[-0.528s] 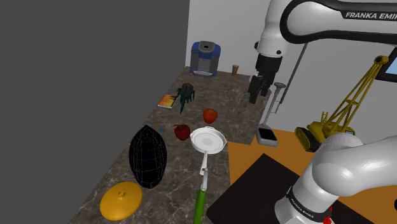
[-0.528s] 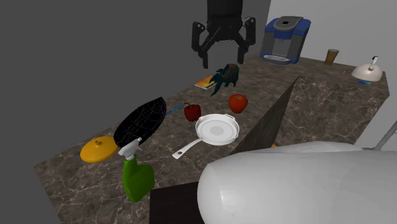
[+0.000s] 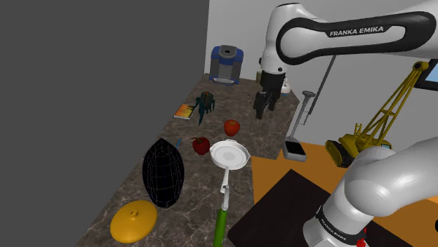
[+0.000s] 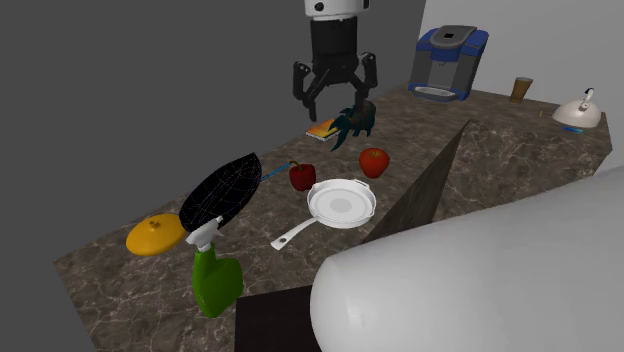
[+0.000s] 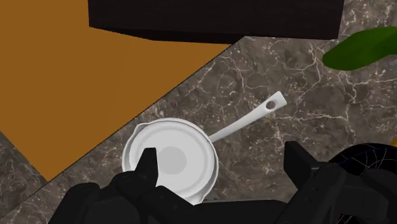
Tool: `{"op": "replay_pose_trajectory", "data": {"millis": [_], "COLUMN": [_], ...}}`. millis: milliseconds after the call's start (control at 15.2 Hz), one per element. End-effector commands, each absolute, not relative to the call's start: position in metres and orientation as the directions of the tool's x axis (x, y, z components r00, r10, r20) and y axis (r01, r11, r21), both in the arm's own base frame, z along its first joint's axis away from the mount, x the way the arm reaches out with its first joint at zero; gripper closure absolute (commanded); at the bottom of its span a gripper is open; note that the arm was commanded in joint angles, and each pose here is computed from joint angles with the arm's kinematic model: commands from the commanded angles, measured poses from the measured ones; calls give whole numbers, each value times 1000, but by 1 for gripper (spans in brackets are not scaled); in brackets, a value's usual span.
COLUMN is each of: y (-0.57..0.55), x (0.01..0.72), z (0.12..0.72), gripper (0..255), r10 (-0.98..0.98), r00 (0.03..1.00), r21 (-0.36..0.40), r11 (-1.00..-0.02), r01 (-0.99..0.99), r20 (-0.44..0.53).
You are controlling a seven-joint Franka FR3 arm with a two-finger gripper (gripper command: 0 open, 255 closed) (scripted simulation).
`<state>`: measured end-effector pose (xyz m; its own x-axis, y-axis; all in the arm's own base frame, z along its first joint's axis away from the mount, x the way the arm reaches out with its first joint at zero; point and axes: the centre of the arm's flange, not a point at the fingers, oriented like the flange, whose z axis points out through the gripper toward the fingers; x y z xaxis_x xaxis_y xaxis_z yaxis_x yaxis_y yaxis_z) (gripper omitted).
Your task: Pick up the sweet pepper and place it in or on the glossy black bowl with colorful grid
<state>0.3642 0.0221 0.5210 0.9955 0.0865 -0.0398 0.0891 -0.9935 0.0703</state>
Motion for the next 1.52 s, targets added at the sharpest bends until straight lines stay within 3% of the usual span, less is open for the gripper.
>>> {"op": "replay_pose_trajectory", "data": {"millis": [0, 1452], "y": [22, 60], "x": [386, 617], "z": [506, 328], "gripper": [0, 0], "r10": [102, 259], "r00": [994, 962], "r21": [78, 150], "r11": [-991, -951], "r01": [105, 270], "r20": [-42, -89]}}
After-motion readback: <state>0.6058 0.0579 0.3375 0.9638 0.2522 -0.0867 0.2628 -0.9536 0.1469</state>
